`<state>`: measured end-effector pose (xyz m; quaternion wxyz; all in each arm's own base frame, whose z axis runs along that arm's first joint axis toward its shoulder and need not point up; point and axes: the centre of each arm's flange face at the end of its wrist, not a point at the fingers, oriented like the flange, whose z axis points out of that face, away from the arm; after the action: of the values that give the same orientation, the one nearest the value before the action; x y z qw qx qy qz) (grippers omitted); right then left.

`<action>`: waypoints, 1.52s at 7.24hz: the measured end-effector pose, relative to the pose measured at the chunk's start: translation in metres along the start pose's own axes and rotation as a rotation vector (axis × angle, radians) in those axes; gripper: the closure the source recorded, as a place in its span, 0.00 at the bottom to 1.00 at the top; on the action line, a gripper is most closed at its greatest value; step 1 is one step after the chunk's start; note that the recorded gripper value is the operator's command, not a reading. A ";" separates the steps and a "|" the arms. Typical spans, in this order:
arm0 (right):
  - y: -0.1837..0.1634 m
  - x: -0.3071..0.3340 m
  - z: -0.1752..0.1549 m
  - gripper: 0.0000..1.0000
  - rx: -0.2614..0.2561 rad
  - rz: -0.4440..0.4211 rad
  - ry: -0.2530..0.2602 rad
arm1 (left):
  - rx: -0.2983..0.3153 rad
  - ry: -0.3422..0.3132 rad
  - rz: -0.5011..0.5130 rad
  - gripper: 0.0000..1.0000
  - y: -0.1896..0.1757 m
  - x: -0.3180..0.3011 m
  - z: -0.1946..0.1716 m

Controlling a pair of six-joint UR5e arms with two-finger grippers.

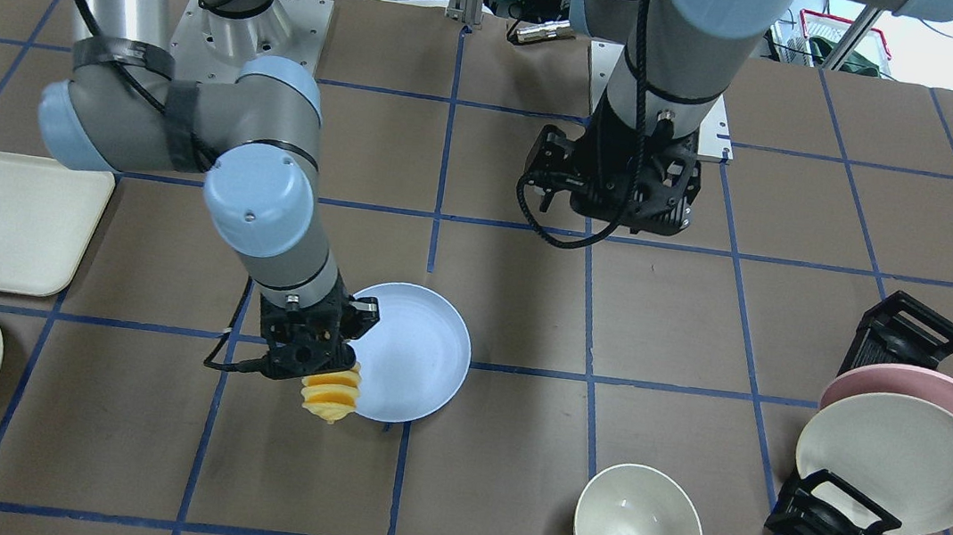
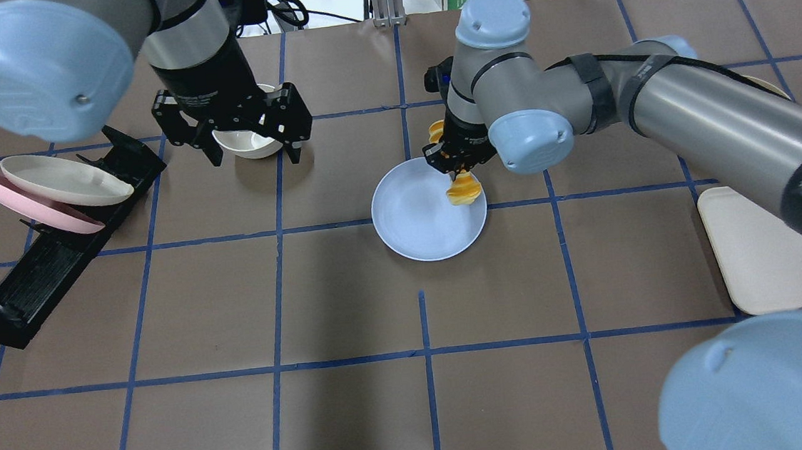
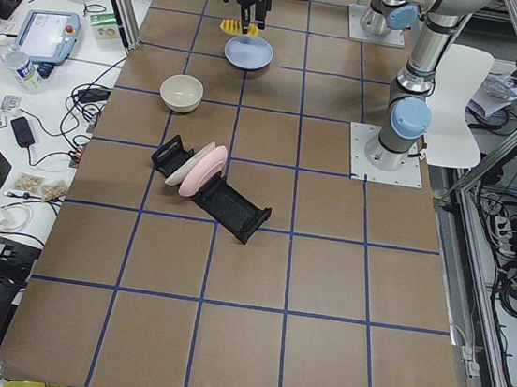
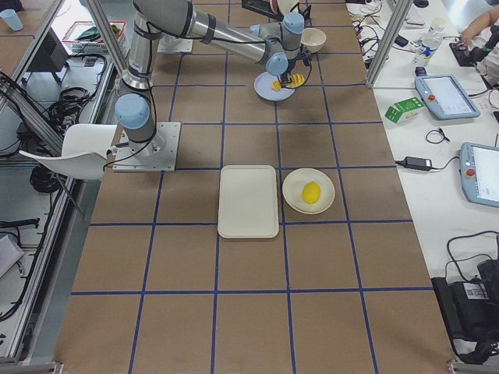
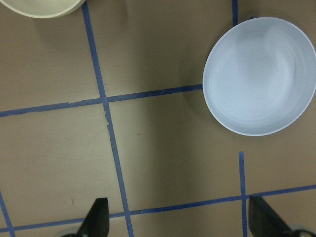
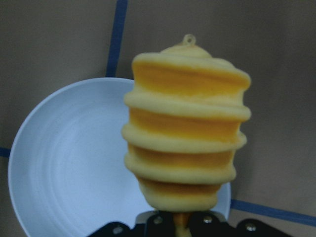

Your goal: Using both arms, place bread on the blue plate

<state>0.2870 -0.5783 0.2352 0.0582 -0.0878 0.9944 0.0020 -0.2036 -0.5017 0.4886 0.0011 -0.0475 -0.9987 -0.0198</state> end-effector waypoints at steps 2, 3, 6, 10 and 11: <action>0.007 -0.029 0.029 1.00 -0.036 0.073 -0.055 | 0.037 -0.001 -0.042 0.00 0.005 -0.023 -0.018; 0.011 -0.036 0.034 0.84 -0.054 0.116 -0.084 | 0.049 0.000 -0.056 0.00 0.006 -0.031 -0.024; 0.026 -0.036 0.051 0.00 -0.092 0.154 -0.087 | 0.062 0.001 -0.069 0.00 0.005 -0.038 -0.031; -0.014 -0.020 -0.013 0.00 -0.028 0.185 -0.093 | 0.069 0.001 -0.080 0.00 0.005 -0.038 -0.034; -0.028 0.000 -0.047 0.00 -0.040 0.216 -0.074 | 0.071 0.002 -0.078 0.00 0.005 -0.036 -0.033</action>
<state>0.2864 -0.6063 0.2821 0.0927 0.0191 0.9950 0.0312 -0.1669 -0.5020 0.5215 0.0029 -0.0087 -0.9998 0.0156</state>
